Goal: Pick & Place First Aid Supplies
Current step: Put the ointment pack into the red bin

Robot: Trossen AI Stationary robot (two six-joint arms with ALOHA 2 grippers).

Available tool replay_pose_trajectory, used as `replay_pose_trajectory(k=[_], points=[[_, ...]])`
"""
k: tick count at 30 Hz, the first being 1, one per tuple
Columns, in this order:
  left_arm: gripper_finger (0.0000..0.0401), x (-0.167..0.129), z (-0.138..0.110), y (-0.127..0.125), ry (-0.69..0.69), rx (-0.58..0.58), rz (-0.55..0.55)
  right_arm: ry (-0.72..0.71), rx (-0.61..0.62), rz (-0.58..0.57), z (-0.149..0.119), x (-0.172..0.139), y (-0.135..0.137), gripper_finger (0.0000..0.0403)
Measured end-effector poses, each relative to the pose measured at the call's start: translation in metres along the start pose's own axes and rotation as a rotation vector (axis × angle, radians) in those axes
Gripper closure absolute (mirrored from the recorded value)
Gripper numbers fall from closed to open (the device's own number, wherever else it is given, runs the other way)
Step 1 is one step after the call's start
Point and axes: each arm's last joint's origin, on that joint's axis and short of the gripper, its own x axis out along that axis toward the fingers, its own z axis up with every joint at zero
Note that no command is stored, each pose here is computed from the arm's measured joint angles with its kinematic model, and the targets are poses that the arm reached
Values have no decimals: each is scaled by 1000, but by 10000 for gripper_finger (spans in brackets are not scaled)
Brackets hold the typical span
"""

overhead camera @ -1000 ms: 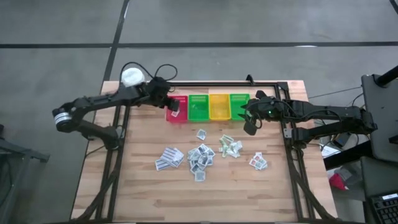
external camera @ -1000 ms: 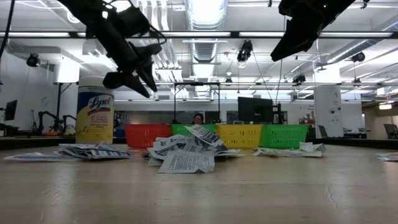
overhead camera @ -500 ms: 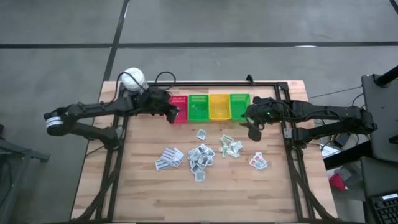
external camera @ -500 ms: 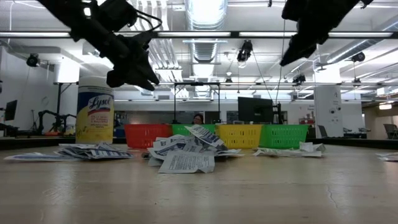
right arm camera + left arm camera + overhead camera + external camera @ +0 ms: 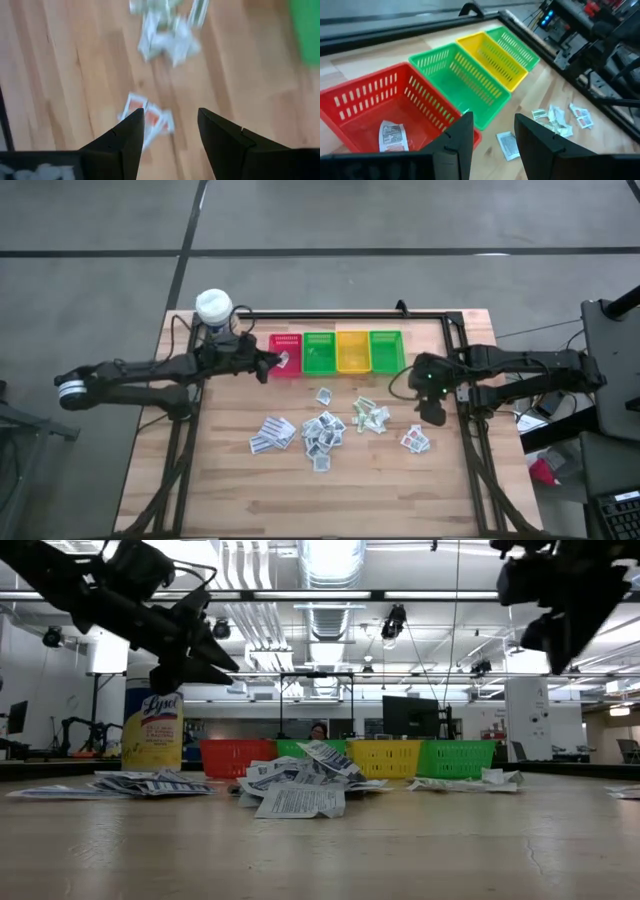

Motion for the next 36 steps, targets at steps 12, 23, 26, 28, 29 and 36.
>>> replay_pose_trajectory(k=[12,23,26,28,29,36], points=[[266,-16,7,-3,-94,99,-5,162,-10,-11,-16,26,27,220],[266,-16,7,-3,-95,106,0,292,-122,-76,-11,77,50,220],[266,-16,7,-3,-95,105,0,281,-146,-100,-9,87,54,220],[266,-16,7,-3,-92,107,2,273,-159,-126,-8,94,57,220],[266,-16,6,-3,-91,107,2,275,-162,-147,-9,97,57,220],[266,-16,6,-3,-87,107,4,260,-138,-224,-17,111,58,220]])
